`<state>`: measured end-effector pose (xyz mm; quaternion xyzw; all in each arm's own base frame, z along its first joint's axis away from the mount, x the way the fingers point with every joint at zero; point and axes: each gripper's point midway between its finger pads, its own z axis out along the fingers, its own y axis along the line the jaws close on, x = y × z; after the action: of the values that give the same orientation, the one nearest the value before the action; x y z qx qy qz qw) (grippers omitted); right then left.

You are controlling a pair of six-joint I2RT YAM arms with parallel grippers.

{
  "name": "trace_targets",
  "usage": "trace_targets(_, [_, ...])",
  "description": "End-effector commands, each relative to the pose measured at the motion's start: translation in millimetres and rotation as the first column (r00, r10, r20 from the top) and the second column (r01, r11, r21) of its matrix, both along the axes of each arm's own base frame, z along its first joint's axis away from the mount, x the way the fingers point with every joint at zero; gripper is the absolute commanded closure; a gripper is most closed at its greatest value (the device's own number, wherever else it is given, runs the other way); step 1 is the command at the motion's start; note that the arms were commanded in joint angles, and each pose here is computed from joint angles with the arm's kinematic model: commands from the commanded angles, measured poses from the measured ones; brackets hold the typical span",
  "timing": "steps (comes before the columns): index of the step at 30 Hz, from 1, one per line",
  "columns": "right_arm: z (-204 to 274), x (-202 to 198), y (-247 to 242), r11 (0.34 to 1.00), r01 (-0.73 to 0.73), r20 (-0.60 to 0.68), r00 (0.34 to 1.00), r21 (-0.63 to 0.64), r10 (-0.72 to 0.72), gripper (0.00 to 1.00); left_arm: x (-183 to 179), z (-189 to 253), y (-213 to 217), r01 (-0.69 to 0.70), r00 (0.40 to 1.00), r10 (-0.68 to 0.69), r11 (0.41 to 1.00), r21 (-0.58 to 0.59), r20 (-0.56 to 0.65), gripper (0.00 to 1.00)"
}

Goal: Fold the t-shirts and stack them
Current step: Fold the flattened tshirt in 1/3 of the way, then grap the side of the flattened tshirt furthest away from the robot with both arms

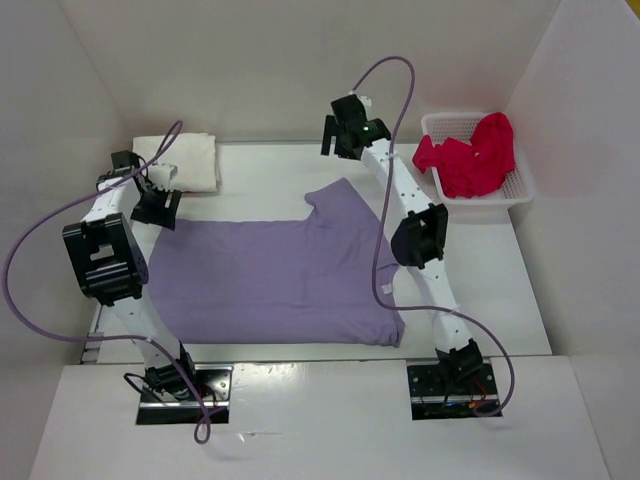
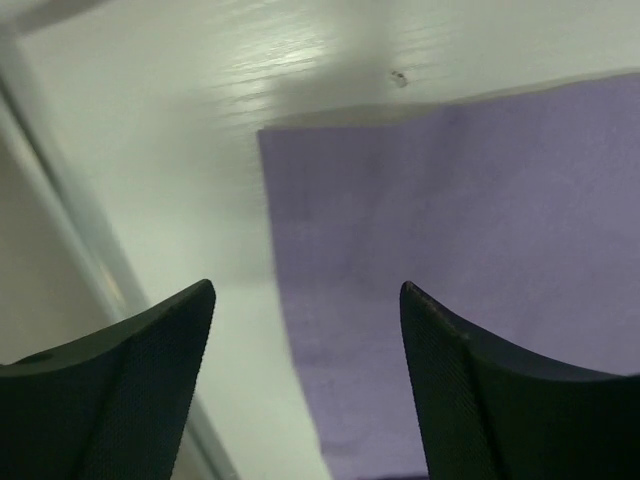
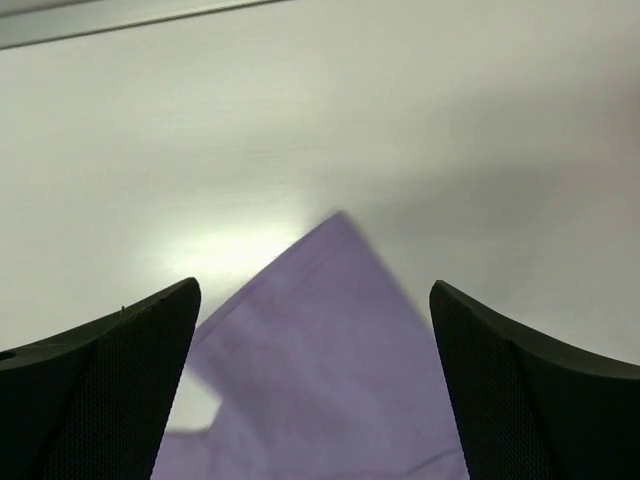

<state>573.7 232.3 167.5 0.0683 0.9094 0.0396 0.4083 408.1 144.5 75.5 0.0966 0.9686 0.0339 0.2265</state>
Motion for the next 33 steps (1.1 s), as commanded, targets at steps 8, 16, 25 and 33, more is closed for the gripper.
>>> trace_targets(8, [-134.2,27.9,-26.7,0.996,-0.037,-0.155,0.988,-0.084,0.024,0.0,34.7,-10.8,-2.1,-0.096,0.99,0.105,0.991,-0.092,0.097,0.15])
trace_targets(16, [-181.3,10.2,8.4,0.991,-0.103,-0.219,0.972,-0.081,0.083,0.38,40.8,-23.2,7.3,-0.14,0.984,0.149,0.986,-0.09,0.095,0.1])
trace_targets(25, [-150.0,5.2,20.6,0.99,-0.125,-0.195,0.975,-0.065,0.11,1.0,45.5,-12.4,22.4,-0.167,0.977,0.174,0.984,-0.066,0.123,0.07])
trace_targets(33, [-106.0,-9.0,50.0,0.982,-0.181,-0.148,0.974,-0.054,0.171,1.0,56.9,-43.2,-5.9,-0.098,0.992,0.11,0.978,-0.184,0.058,0.06])
